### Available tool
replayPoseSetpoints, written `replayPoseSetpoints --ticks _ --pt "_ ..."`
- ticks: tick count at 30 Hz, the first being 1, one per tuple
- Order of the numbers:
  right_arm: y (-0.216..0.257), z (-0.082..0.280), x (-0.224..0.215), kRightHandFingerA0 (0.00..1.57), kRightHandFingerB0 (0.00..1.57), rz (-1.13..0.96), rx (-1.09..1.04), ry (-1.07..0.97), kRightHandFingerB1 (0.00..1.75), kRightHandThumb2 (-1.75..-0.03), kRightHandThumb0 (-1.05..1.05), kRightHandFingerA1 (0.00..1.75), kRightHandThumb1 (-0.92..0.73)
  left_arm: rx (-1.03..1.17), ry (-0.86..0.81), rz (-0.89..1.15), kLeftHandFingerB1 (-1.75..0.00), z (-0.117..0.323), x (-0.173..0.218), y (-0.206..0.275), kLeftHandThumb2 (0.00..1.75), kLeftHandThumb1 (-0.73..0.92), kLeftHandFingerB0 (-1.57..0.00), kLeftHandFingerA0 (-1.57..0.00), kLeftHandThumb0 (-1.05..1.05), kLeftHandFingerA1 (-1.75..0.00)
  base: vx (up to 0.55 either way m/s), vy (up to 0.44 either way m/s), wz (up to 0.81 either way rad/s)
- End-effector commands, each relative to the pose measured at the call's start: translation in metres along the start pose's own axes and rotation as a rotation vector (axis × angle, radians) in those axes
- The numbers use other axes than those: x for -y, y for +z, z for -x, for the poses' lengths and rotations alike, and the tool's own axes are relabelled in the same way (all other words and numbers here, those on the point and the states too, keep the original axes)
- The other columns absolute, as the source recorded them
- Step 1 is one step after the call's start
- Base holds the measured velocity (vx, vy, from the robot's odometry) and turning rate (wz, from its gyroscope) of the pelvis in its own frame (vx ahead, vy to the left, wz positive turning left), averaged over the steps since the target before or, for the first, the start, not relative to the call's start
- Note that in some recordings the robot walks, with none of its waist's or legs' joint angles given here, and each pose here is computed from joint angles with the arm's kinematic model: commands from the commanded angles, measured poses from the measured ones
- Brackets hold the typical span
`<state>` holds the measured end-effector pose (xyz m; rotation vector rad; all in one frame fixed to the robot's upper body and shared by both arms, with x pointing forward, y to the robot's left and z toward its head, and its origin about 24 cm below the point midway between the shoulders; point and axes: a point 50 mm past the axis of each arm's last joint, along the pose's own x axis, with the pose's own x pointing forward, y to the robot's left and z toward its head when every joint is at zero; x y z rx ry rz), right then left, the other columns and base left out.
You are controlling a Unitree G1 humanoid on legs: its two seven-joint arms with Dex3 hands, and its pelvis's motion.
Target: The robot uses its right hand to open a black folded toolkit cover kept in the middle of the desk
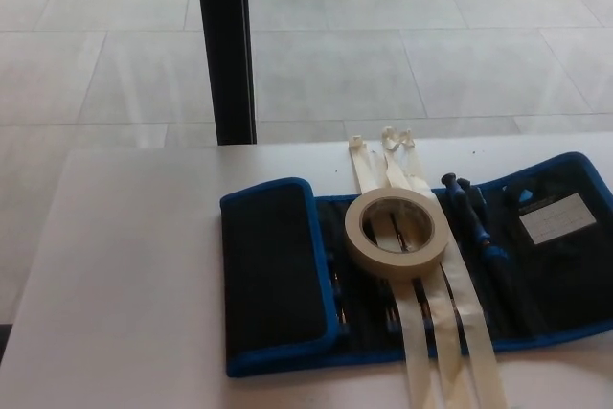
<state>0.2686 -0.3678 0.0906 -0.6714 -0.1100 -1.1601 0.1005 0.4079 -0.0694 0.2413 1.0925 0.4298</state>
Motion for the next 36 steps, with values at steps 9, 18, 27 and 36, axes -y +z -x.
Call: replayPoseSetpoints --ticks 9,18,27,36 --pt "-0.086 -0.072 0.156 0.62 0.03 -0.239 -0.493 0.004 0.75 -1.12 -0.93 1.16 -0.58 -0.009 0.036 -0.050 -0.36 0.005 -0.019 -0.002 0.71 0.92 -0.26 -0.27 -0.91 -0.52 0.00 0.000 0.00" --pt "-0.150 -0.025 0.200 1.30 0.04 -0.315 -0.762 -0.165 0.69 -1.18 -0.56 1.40 -0.52 -0.010 0.035 -0.080 -0.35 0.005 -0.019 -0.002 0.71 0.92 -0.26 -0.29 -0.92 -0.51 0.00 0.000 0.00" --pt "-0.182 0.021 0.185 1.12 0.03 -0.480 -0.936 -0.284 0.71 -1.21 -0.76 1.37 -0.59 -0.007 0.036 -0.070 -0.38 0.005 -0.019 -0.001 0.71 0.92 -0.30 -0.34 -0.91 -0.52 0.00 0.000 0.00" --pt "-0.194 0.047 0.169 0.77 0.21 -0.423 -1.012 -0.128 0.80 -1.19 -0.77 1.16 -0.53 -0.016 0.028 -0.035 -0.38 0.005 -0.017 -0.003 0.84 0.80 -0.23 -0.26 -0.98 -0.54 0.00 0.000 0.00"
